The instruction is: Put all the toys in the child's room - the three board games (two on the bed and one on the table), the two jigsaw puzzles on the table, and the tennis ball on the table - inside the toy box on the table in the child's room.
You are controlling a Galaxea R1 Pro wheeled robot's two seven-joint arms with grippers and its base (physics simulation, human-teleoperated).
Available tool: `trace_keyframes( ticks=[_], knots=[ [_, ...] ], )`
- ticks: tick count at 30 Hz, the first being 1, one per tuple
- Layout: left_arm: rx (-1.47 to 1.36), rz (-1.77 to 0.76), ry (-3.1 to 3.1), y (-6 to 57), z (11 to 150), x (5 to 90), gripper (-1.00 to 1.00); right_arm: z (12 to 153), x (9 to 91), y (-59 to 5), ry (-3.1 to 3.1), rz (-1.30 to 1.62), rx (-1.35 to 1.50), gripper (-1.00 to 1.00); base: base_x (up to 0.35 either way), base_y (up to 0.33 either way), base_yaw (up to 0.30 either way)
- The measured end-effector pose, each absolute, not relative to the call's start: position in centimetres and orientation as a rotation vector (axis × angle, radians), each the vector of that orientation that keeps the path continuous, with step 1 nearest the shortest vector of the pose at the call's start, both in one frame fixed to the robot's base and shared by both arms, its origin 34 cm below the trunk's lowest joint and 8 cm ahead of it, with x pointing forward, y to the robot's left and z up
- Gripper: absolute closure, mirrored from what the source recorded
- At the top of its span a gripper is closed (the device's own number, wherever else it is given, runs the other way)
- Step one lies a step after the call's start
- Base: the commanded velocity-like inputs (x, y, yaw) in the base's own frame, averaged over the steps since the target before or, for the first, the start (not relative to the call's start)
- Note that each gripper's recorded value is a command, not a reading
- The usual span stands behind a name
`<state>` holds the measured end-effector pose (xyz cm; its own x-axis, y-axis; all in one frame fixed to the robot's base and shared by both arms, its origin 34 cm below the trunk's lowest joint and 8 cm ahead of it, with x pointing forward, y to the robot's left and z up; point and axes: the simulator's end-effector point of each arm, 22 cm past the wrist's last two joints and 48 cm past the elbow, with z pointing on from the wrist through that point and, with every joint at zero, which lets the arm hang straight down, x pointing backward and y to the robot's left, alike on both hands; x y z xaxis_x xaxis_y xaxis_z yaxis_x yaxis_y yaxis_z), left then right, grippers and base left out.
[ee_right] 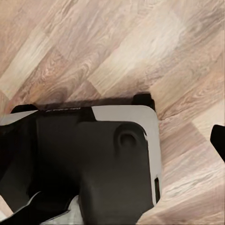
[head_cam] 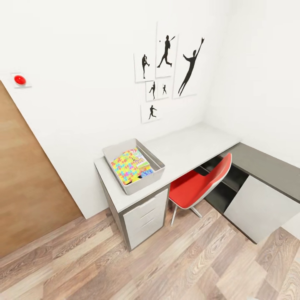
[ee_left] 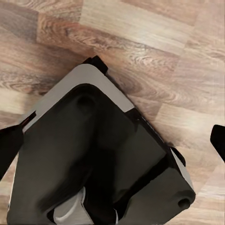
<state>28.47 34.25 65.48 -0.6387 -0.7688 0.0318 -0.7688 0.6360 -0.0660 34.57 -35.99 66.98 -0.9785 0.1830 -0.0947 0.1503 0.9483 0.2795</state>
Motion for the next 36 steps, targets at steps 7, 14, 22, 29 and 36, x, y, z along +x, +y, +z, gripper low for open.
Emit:
trace_keyframes(
  ticks=[7,14,22,29,36],
  knots=[
    [1.302,-0.045,-2.820,35.8,63.6,23.1,-1.00,63.5,29.9,-29.4,3.088,0.387,0.119,-1.00,0.000,0.000,0.000],
    [1.321,-0.209,-2.817,37.7,62.7,19.2,-1.00,61.8,28.9,-26.4,3.046,0.237,0.017,-1.00,0.000,0.000,0.000],
    [1.277,-0.374,-2.575,35.1,63.0,5.0,-1.00,60.5,18.5,-27.3,3.116,0.109,0.006,-1.00,0.000,0.000,0.000],
    [1.248,-0.365,-2.484,31.7,63.7,0.5,-1.00,60.8,13.2,-27.6,3.188,0.088,0.006,-1.00,0.000,0.000,0.000],
    [1.237,-0.366,-2.475,31.3,63.9,-0.1,-1.00,60.9,12.5,-27.6,3.198,0.085,0.004,-1.00,0.000,0.000,0.000]
  ],
)
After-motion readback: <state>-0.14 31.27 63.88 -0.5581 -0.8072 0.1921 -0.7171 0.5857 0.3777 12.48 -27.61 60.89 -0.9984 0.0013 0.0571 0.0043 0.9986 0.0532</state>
